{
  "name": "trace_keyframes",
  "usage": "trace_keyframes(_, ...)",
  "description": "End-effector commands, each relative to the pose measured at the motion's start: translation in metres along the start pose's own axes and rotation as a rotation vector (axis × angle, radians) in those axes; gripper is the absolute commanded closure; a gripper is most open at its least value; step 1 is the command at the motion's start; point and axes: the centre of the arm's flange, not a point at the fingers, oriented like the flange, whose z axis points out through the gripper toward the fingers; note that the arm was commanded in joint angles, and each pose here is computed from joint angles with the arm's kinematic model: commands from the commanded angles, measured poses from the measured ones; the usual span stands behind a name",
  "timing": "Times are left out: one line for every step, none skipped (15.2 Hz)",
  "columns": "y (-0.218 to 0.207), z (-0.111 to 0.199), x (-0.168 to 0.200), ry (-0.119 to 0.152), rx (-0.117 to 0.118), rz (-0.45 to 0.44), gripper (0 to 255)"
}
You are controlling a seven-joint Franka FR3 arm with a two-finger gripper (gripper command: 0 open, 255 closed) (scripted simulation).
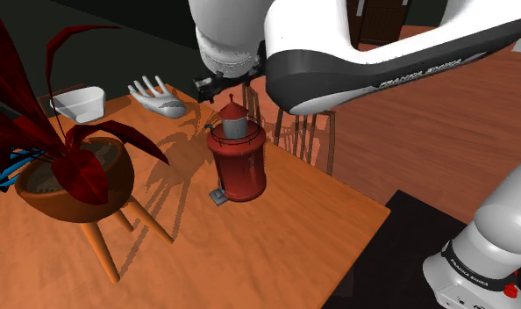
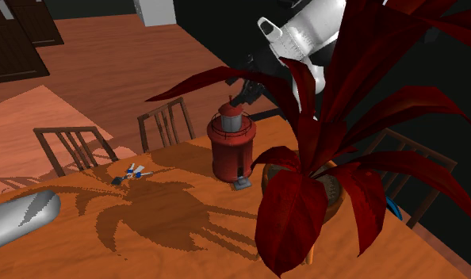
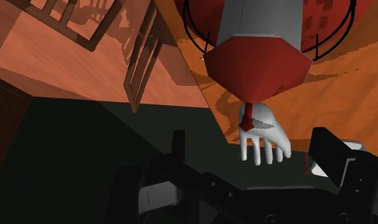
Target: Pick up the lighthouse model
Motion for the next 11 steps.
trace_keyframes(-0.006,0.006,-0.001,0.020,-0.007,0.008,0)
trace_keyframes(-0.007,0.009,-0.005,0.020,-0.007,0.008,0)
trace_keyframes(-0.008,0.013,-0.008,0.020,-0.007,0.008,0)
trace_keyframes(-0.009,0.016,-0.012,0.020,-0.007,0.008,0)
trace_keyframes(-0.010,0.020,-0.016,0.020,-0.007,0.008,0)
trace_keyframes(-0.011,0.023,-0.020,0.020,-0.007,0.008,0)
trace_keyframes(-0.012,0.025,-0.022,0.020,-0.007,0.008,0)
trace_keyframes(-0.012,0.025,-0.022,0.020,-0.007,0.008,0)
trace_keyframes(-0.012,0.026,-0.022,0.020,-0.007,0.008,255)
trace_keyframes(-0.011,0.025,-0.023,0.020,-0.007,0.008,255)
trace_keyframes(-0.011,0.026,-0.022,0.020,-0.008,0.008,255)
